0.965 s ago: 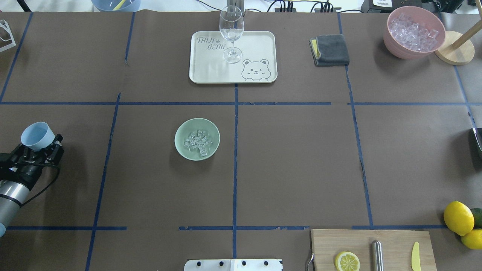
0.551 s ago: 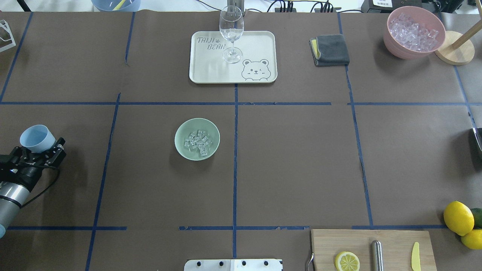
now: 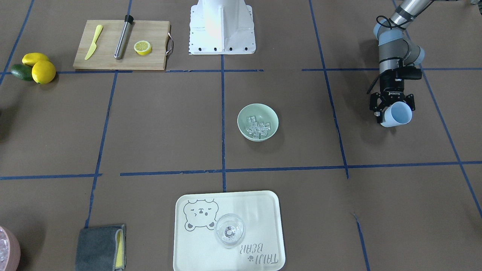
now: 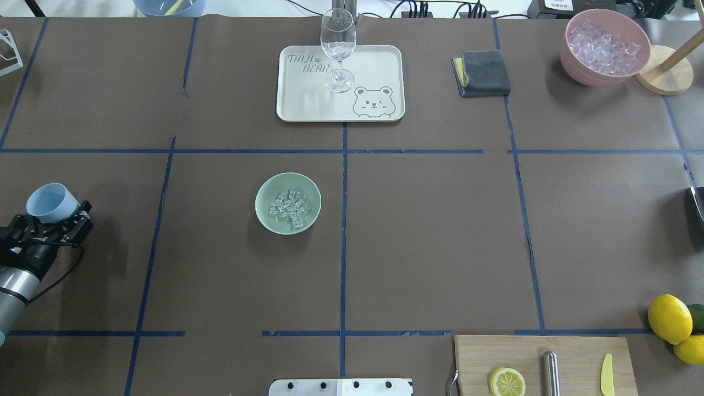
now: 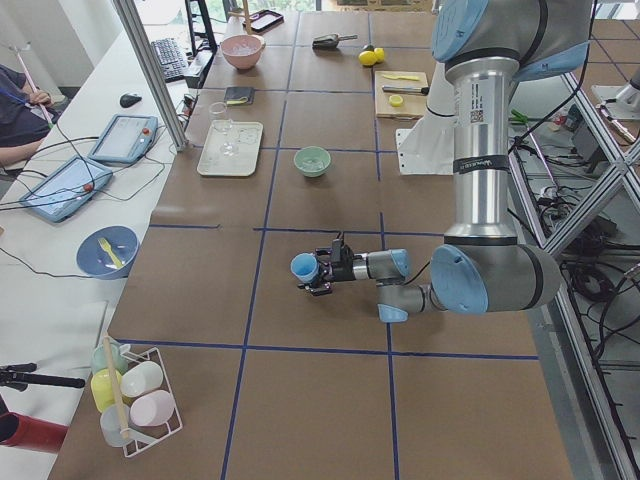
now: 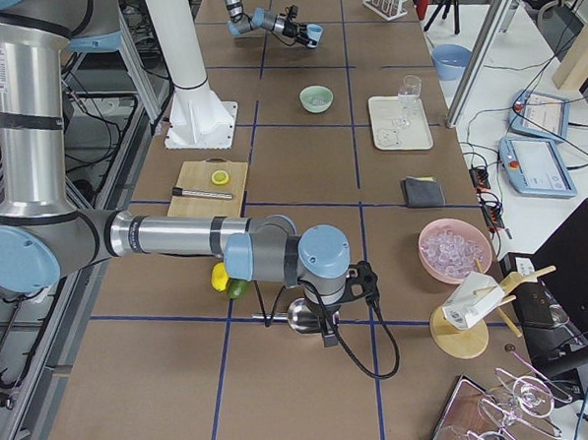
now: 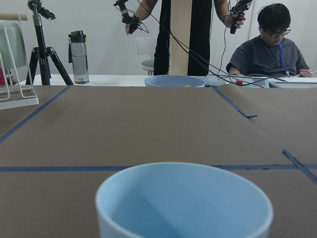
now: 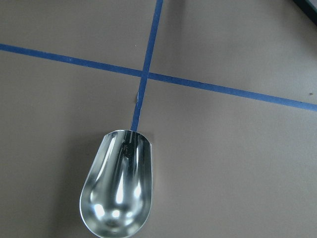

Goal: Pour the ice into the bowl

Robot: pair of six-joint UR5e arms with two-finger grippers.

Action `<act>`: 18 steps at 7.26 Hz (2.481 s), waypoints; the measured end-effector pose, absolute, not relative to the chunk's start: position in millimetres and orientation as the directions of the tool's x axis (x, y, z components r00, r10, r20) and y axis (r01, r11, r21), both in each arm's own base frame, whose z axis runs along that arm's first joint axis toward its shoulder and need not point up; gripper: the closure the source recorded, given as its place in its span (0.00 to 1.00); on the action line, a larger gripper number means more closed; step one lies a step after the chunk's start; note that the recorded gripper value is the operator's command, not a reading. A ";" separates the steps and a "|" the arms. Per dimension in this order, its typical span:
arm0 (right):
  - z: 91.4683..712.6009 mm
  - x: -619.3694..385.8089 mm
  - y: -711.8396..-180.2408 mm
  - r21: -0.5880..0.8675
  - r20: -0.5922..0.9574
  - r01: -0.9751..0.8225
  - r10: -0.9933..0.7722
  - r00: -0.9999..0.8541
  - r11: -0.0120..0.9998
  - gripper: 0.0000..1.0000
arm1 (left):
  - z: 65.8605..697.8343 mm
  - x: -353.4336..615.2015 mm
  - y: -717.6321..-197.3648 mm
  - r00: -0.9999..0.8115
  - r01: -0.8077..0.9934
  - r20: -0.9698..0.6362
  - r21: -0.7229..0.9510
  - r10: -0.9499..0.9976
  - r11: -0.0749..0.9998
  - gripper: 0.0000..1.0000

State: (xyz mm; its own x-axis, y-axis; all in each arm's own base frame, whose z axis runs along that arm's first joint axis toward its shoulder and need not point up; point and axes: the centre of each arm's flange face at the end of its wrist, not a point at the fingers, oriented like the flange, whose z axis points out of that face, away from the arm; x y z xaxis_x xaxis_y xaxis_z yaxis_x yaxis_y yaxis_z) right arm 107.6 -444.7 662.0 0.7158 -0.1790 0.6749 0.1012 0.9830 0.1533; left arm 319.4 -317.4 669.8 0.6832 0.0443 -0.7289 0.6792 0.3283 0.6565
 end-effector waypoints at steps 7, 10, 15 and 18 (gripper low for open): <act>662.1 107.7 -444.7 0.152 0.675 0.100 -0.177 0.716 0.983 0.00 | 668.5 322.9 -304.6 0.673 0.683 -0.737 0.652 0.063 0.329 0.00; 661.9 107.7 -445.5 0.152 0.675 0.099 -0.176 0.716 0.983 0.00 | 666.5 284.0 -296.1 0.662 0.706 -0.745 0.657 0.081 0.265 0.00; 662.0 107.7 -445.5 0.149 0.676 0.097 -0.173 0.716 0.984 0.00 | 616.0 267.5 -293.9 0.633 0.746 -0.765 0.643 0.116 0.171 0.00; 660.4 107.8 -446.0 0.151 0.675 0.095 -0.173 0.717 0.984 0.00 | 581.4 267.8 -297.5 0.667 0.670 -0.701 0.713 0.254 0.209 0.00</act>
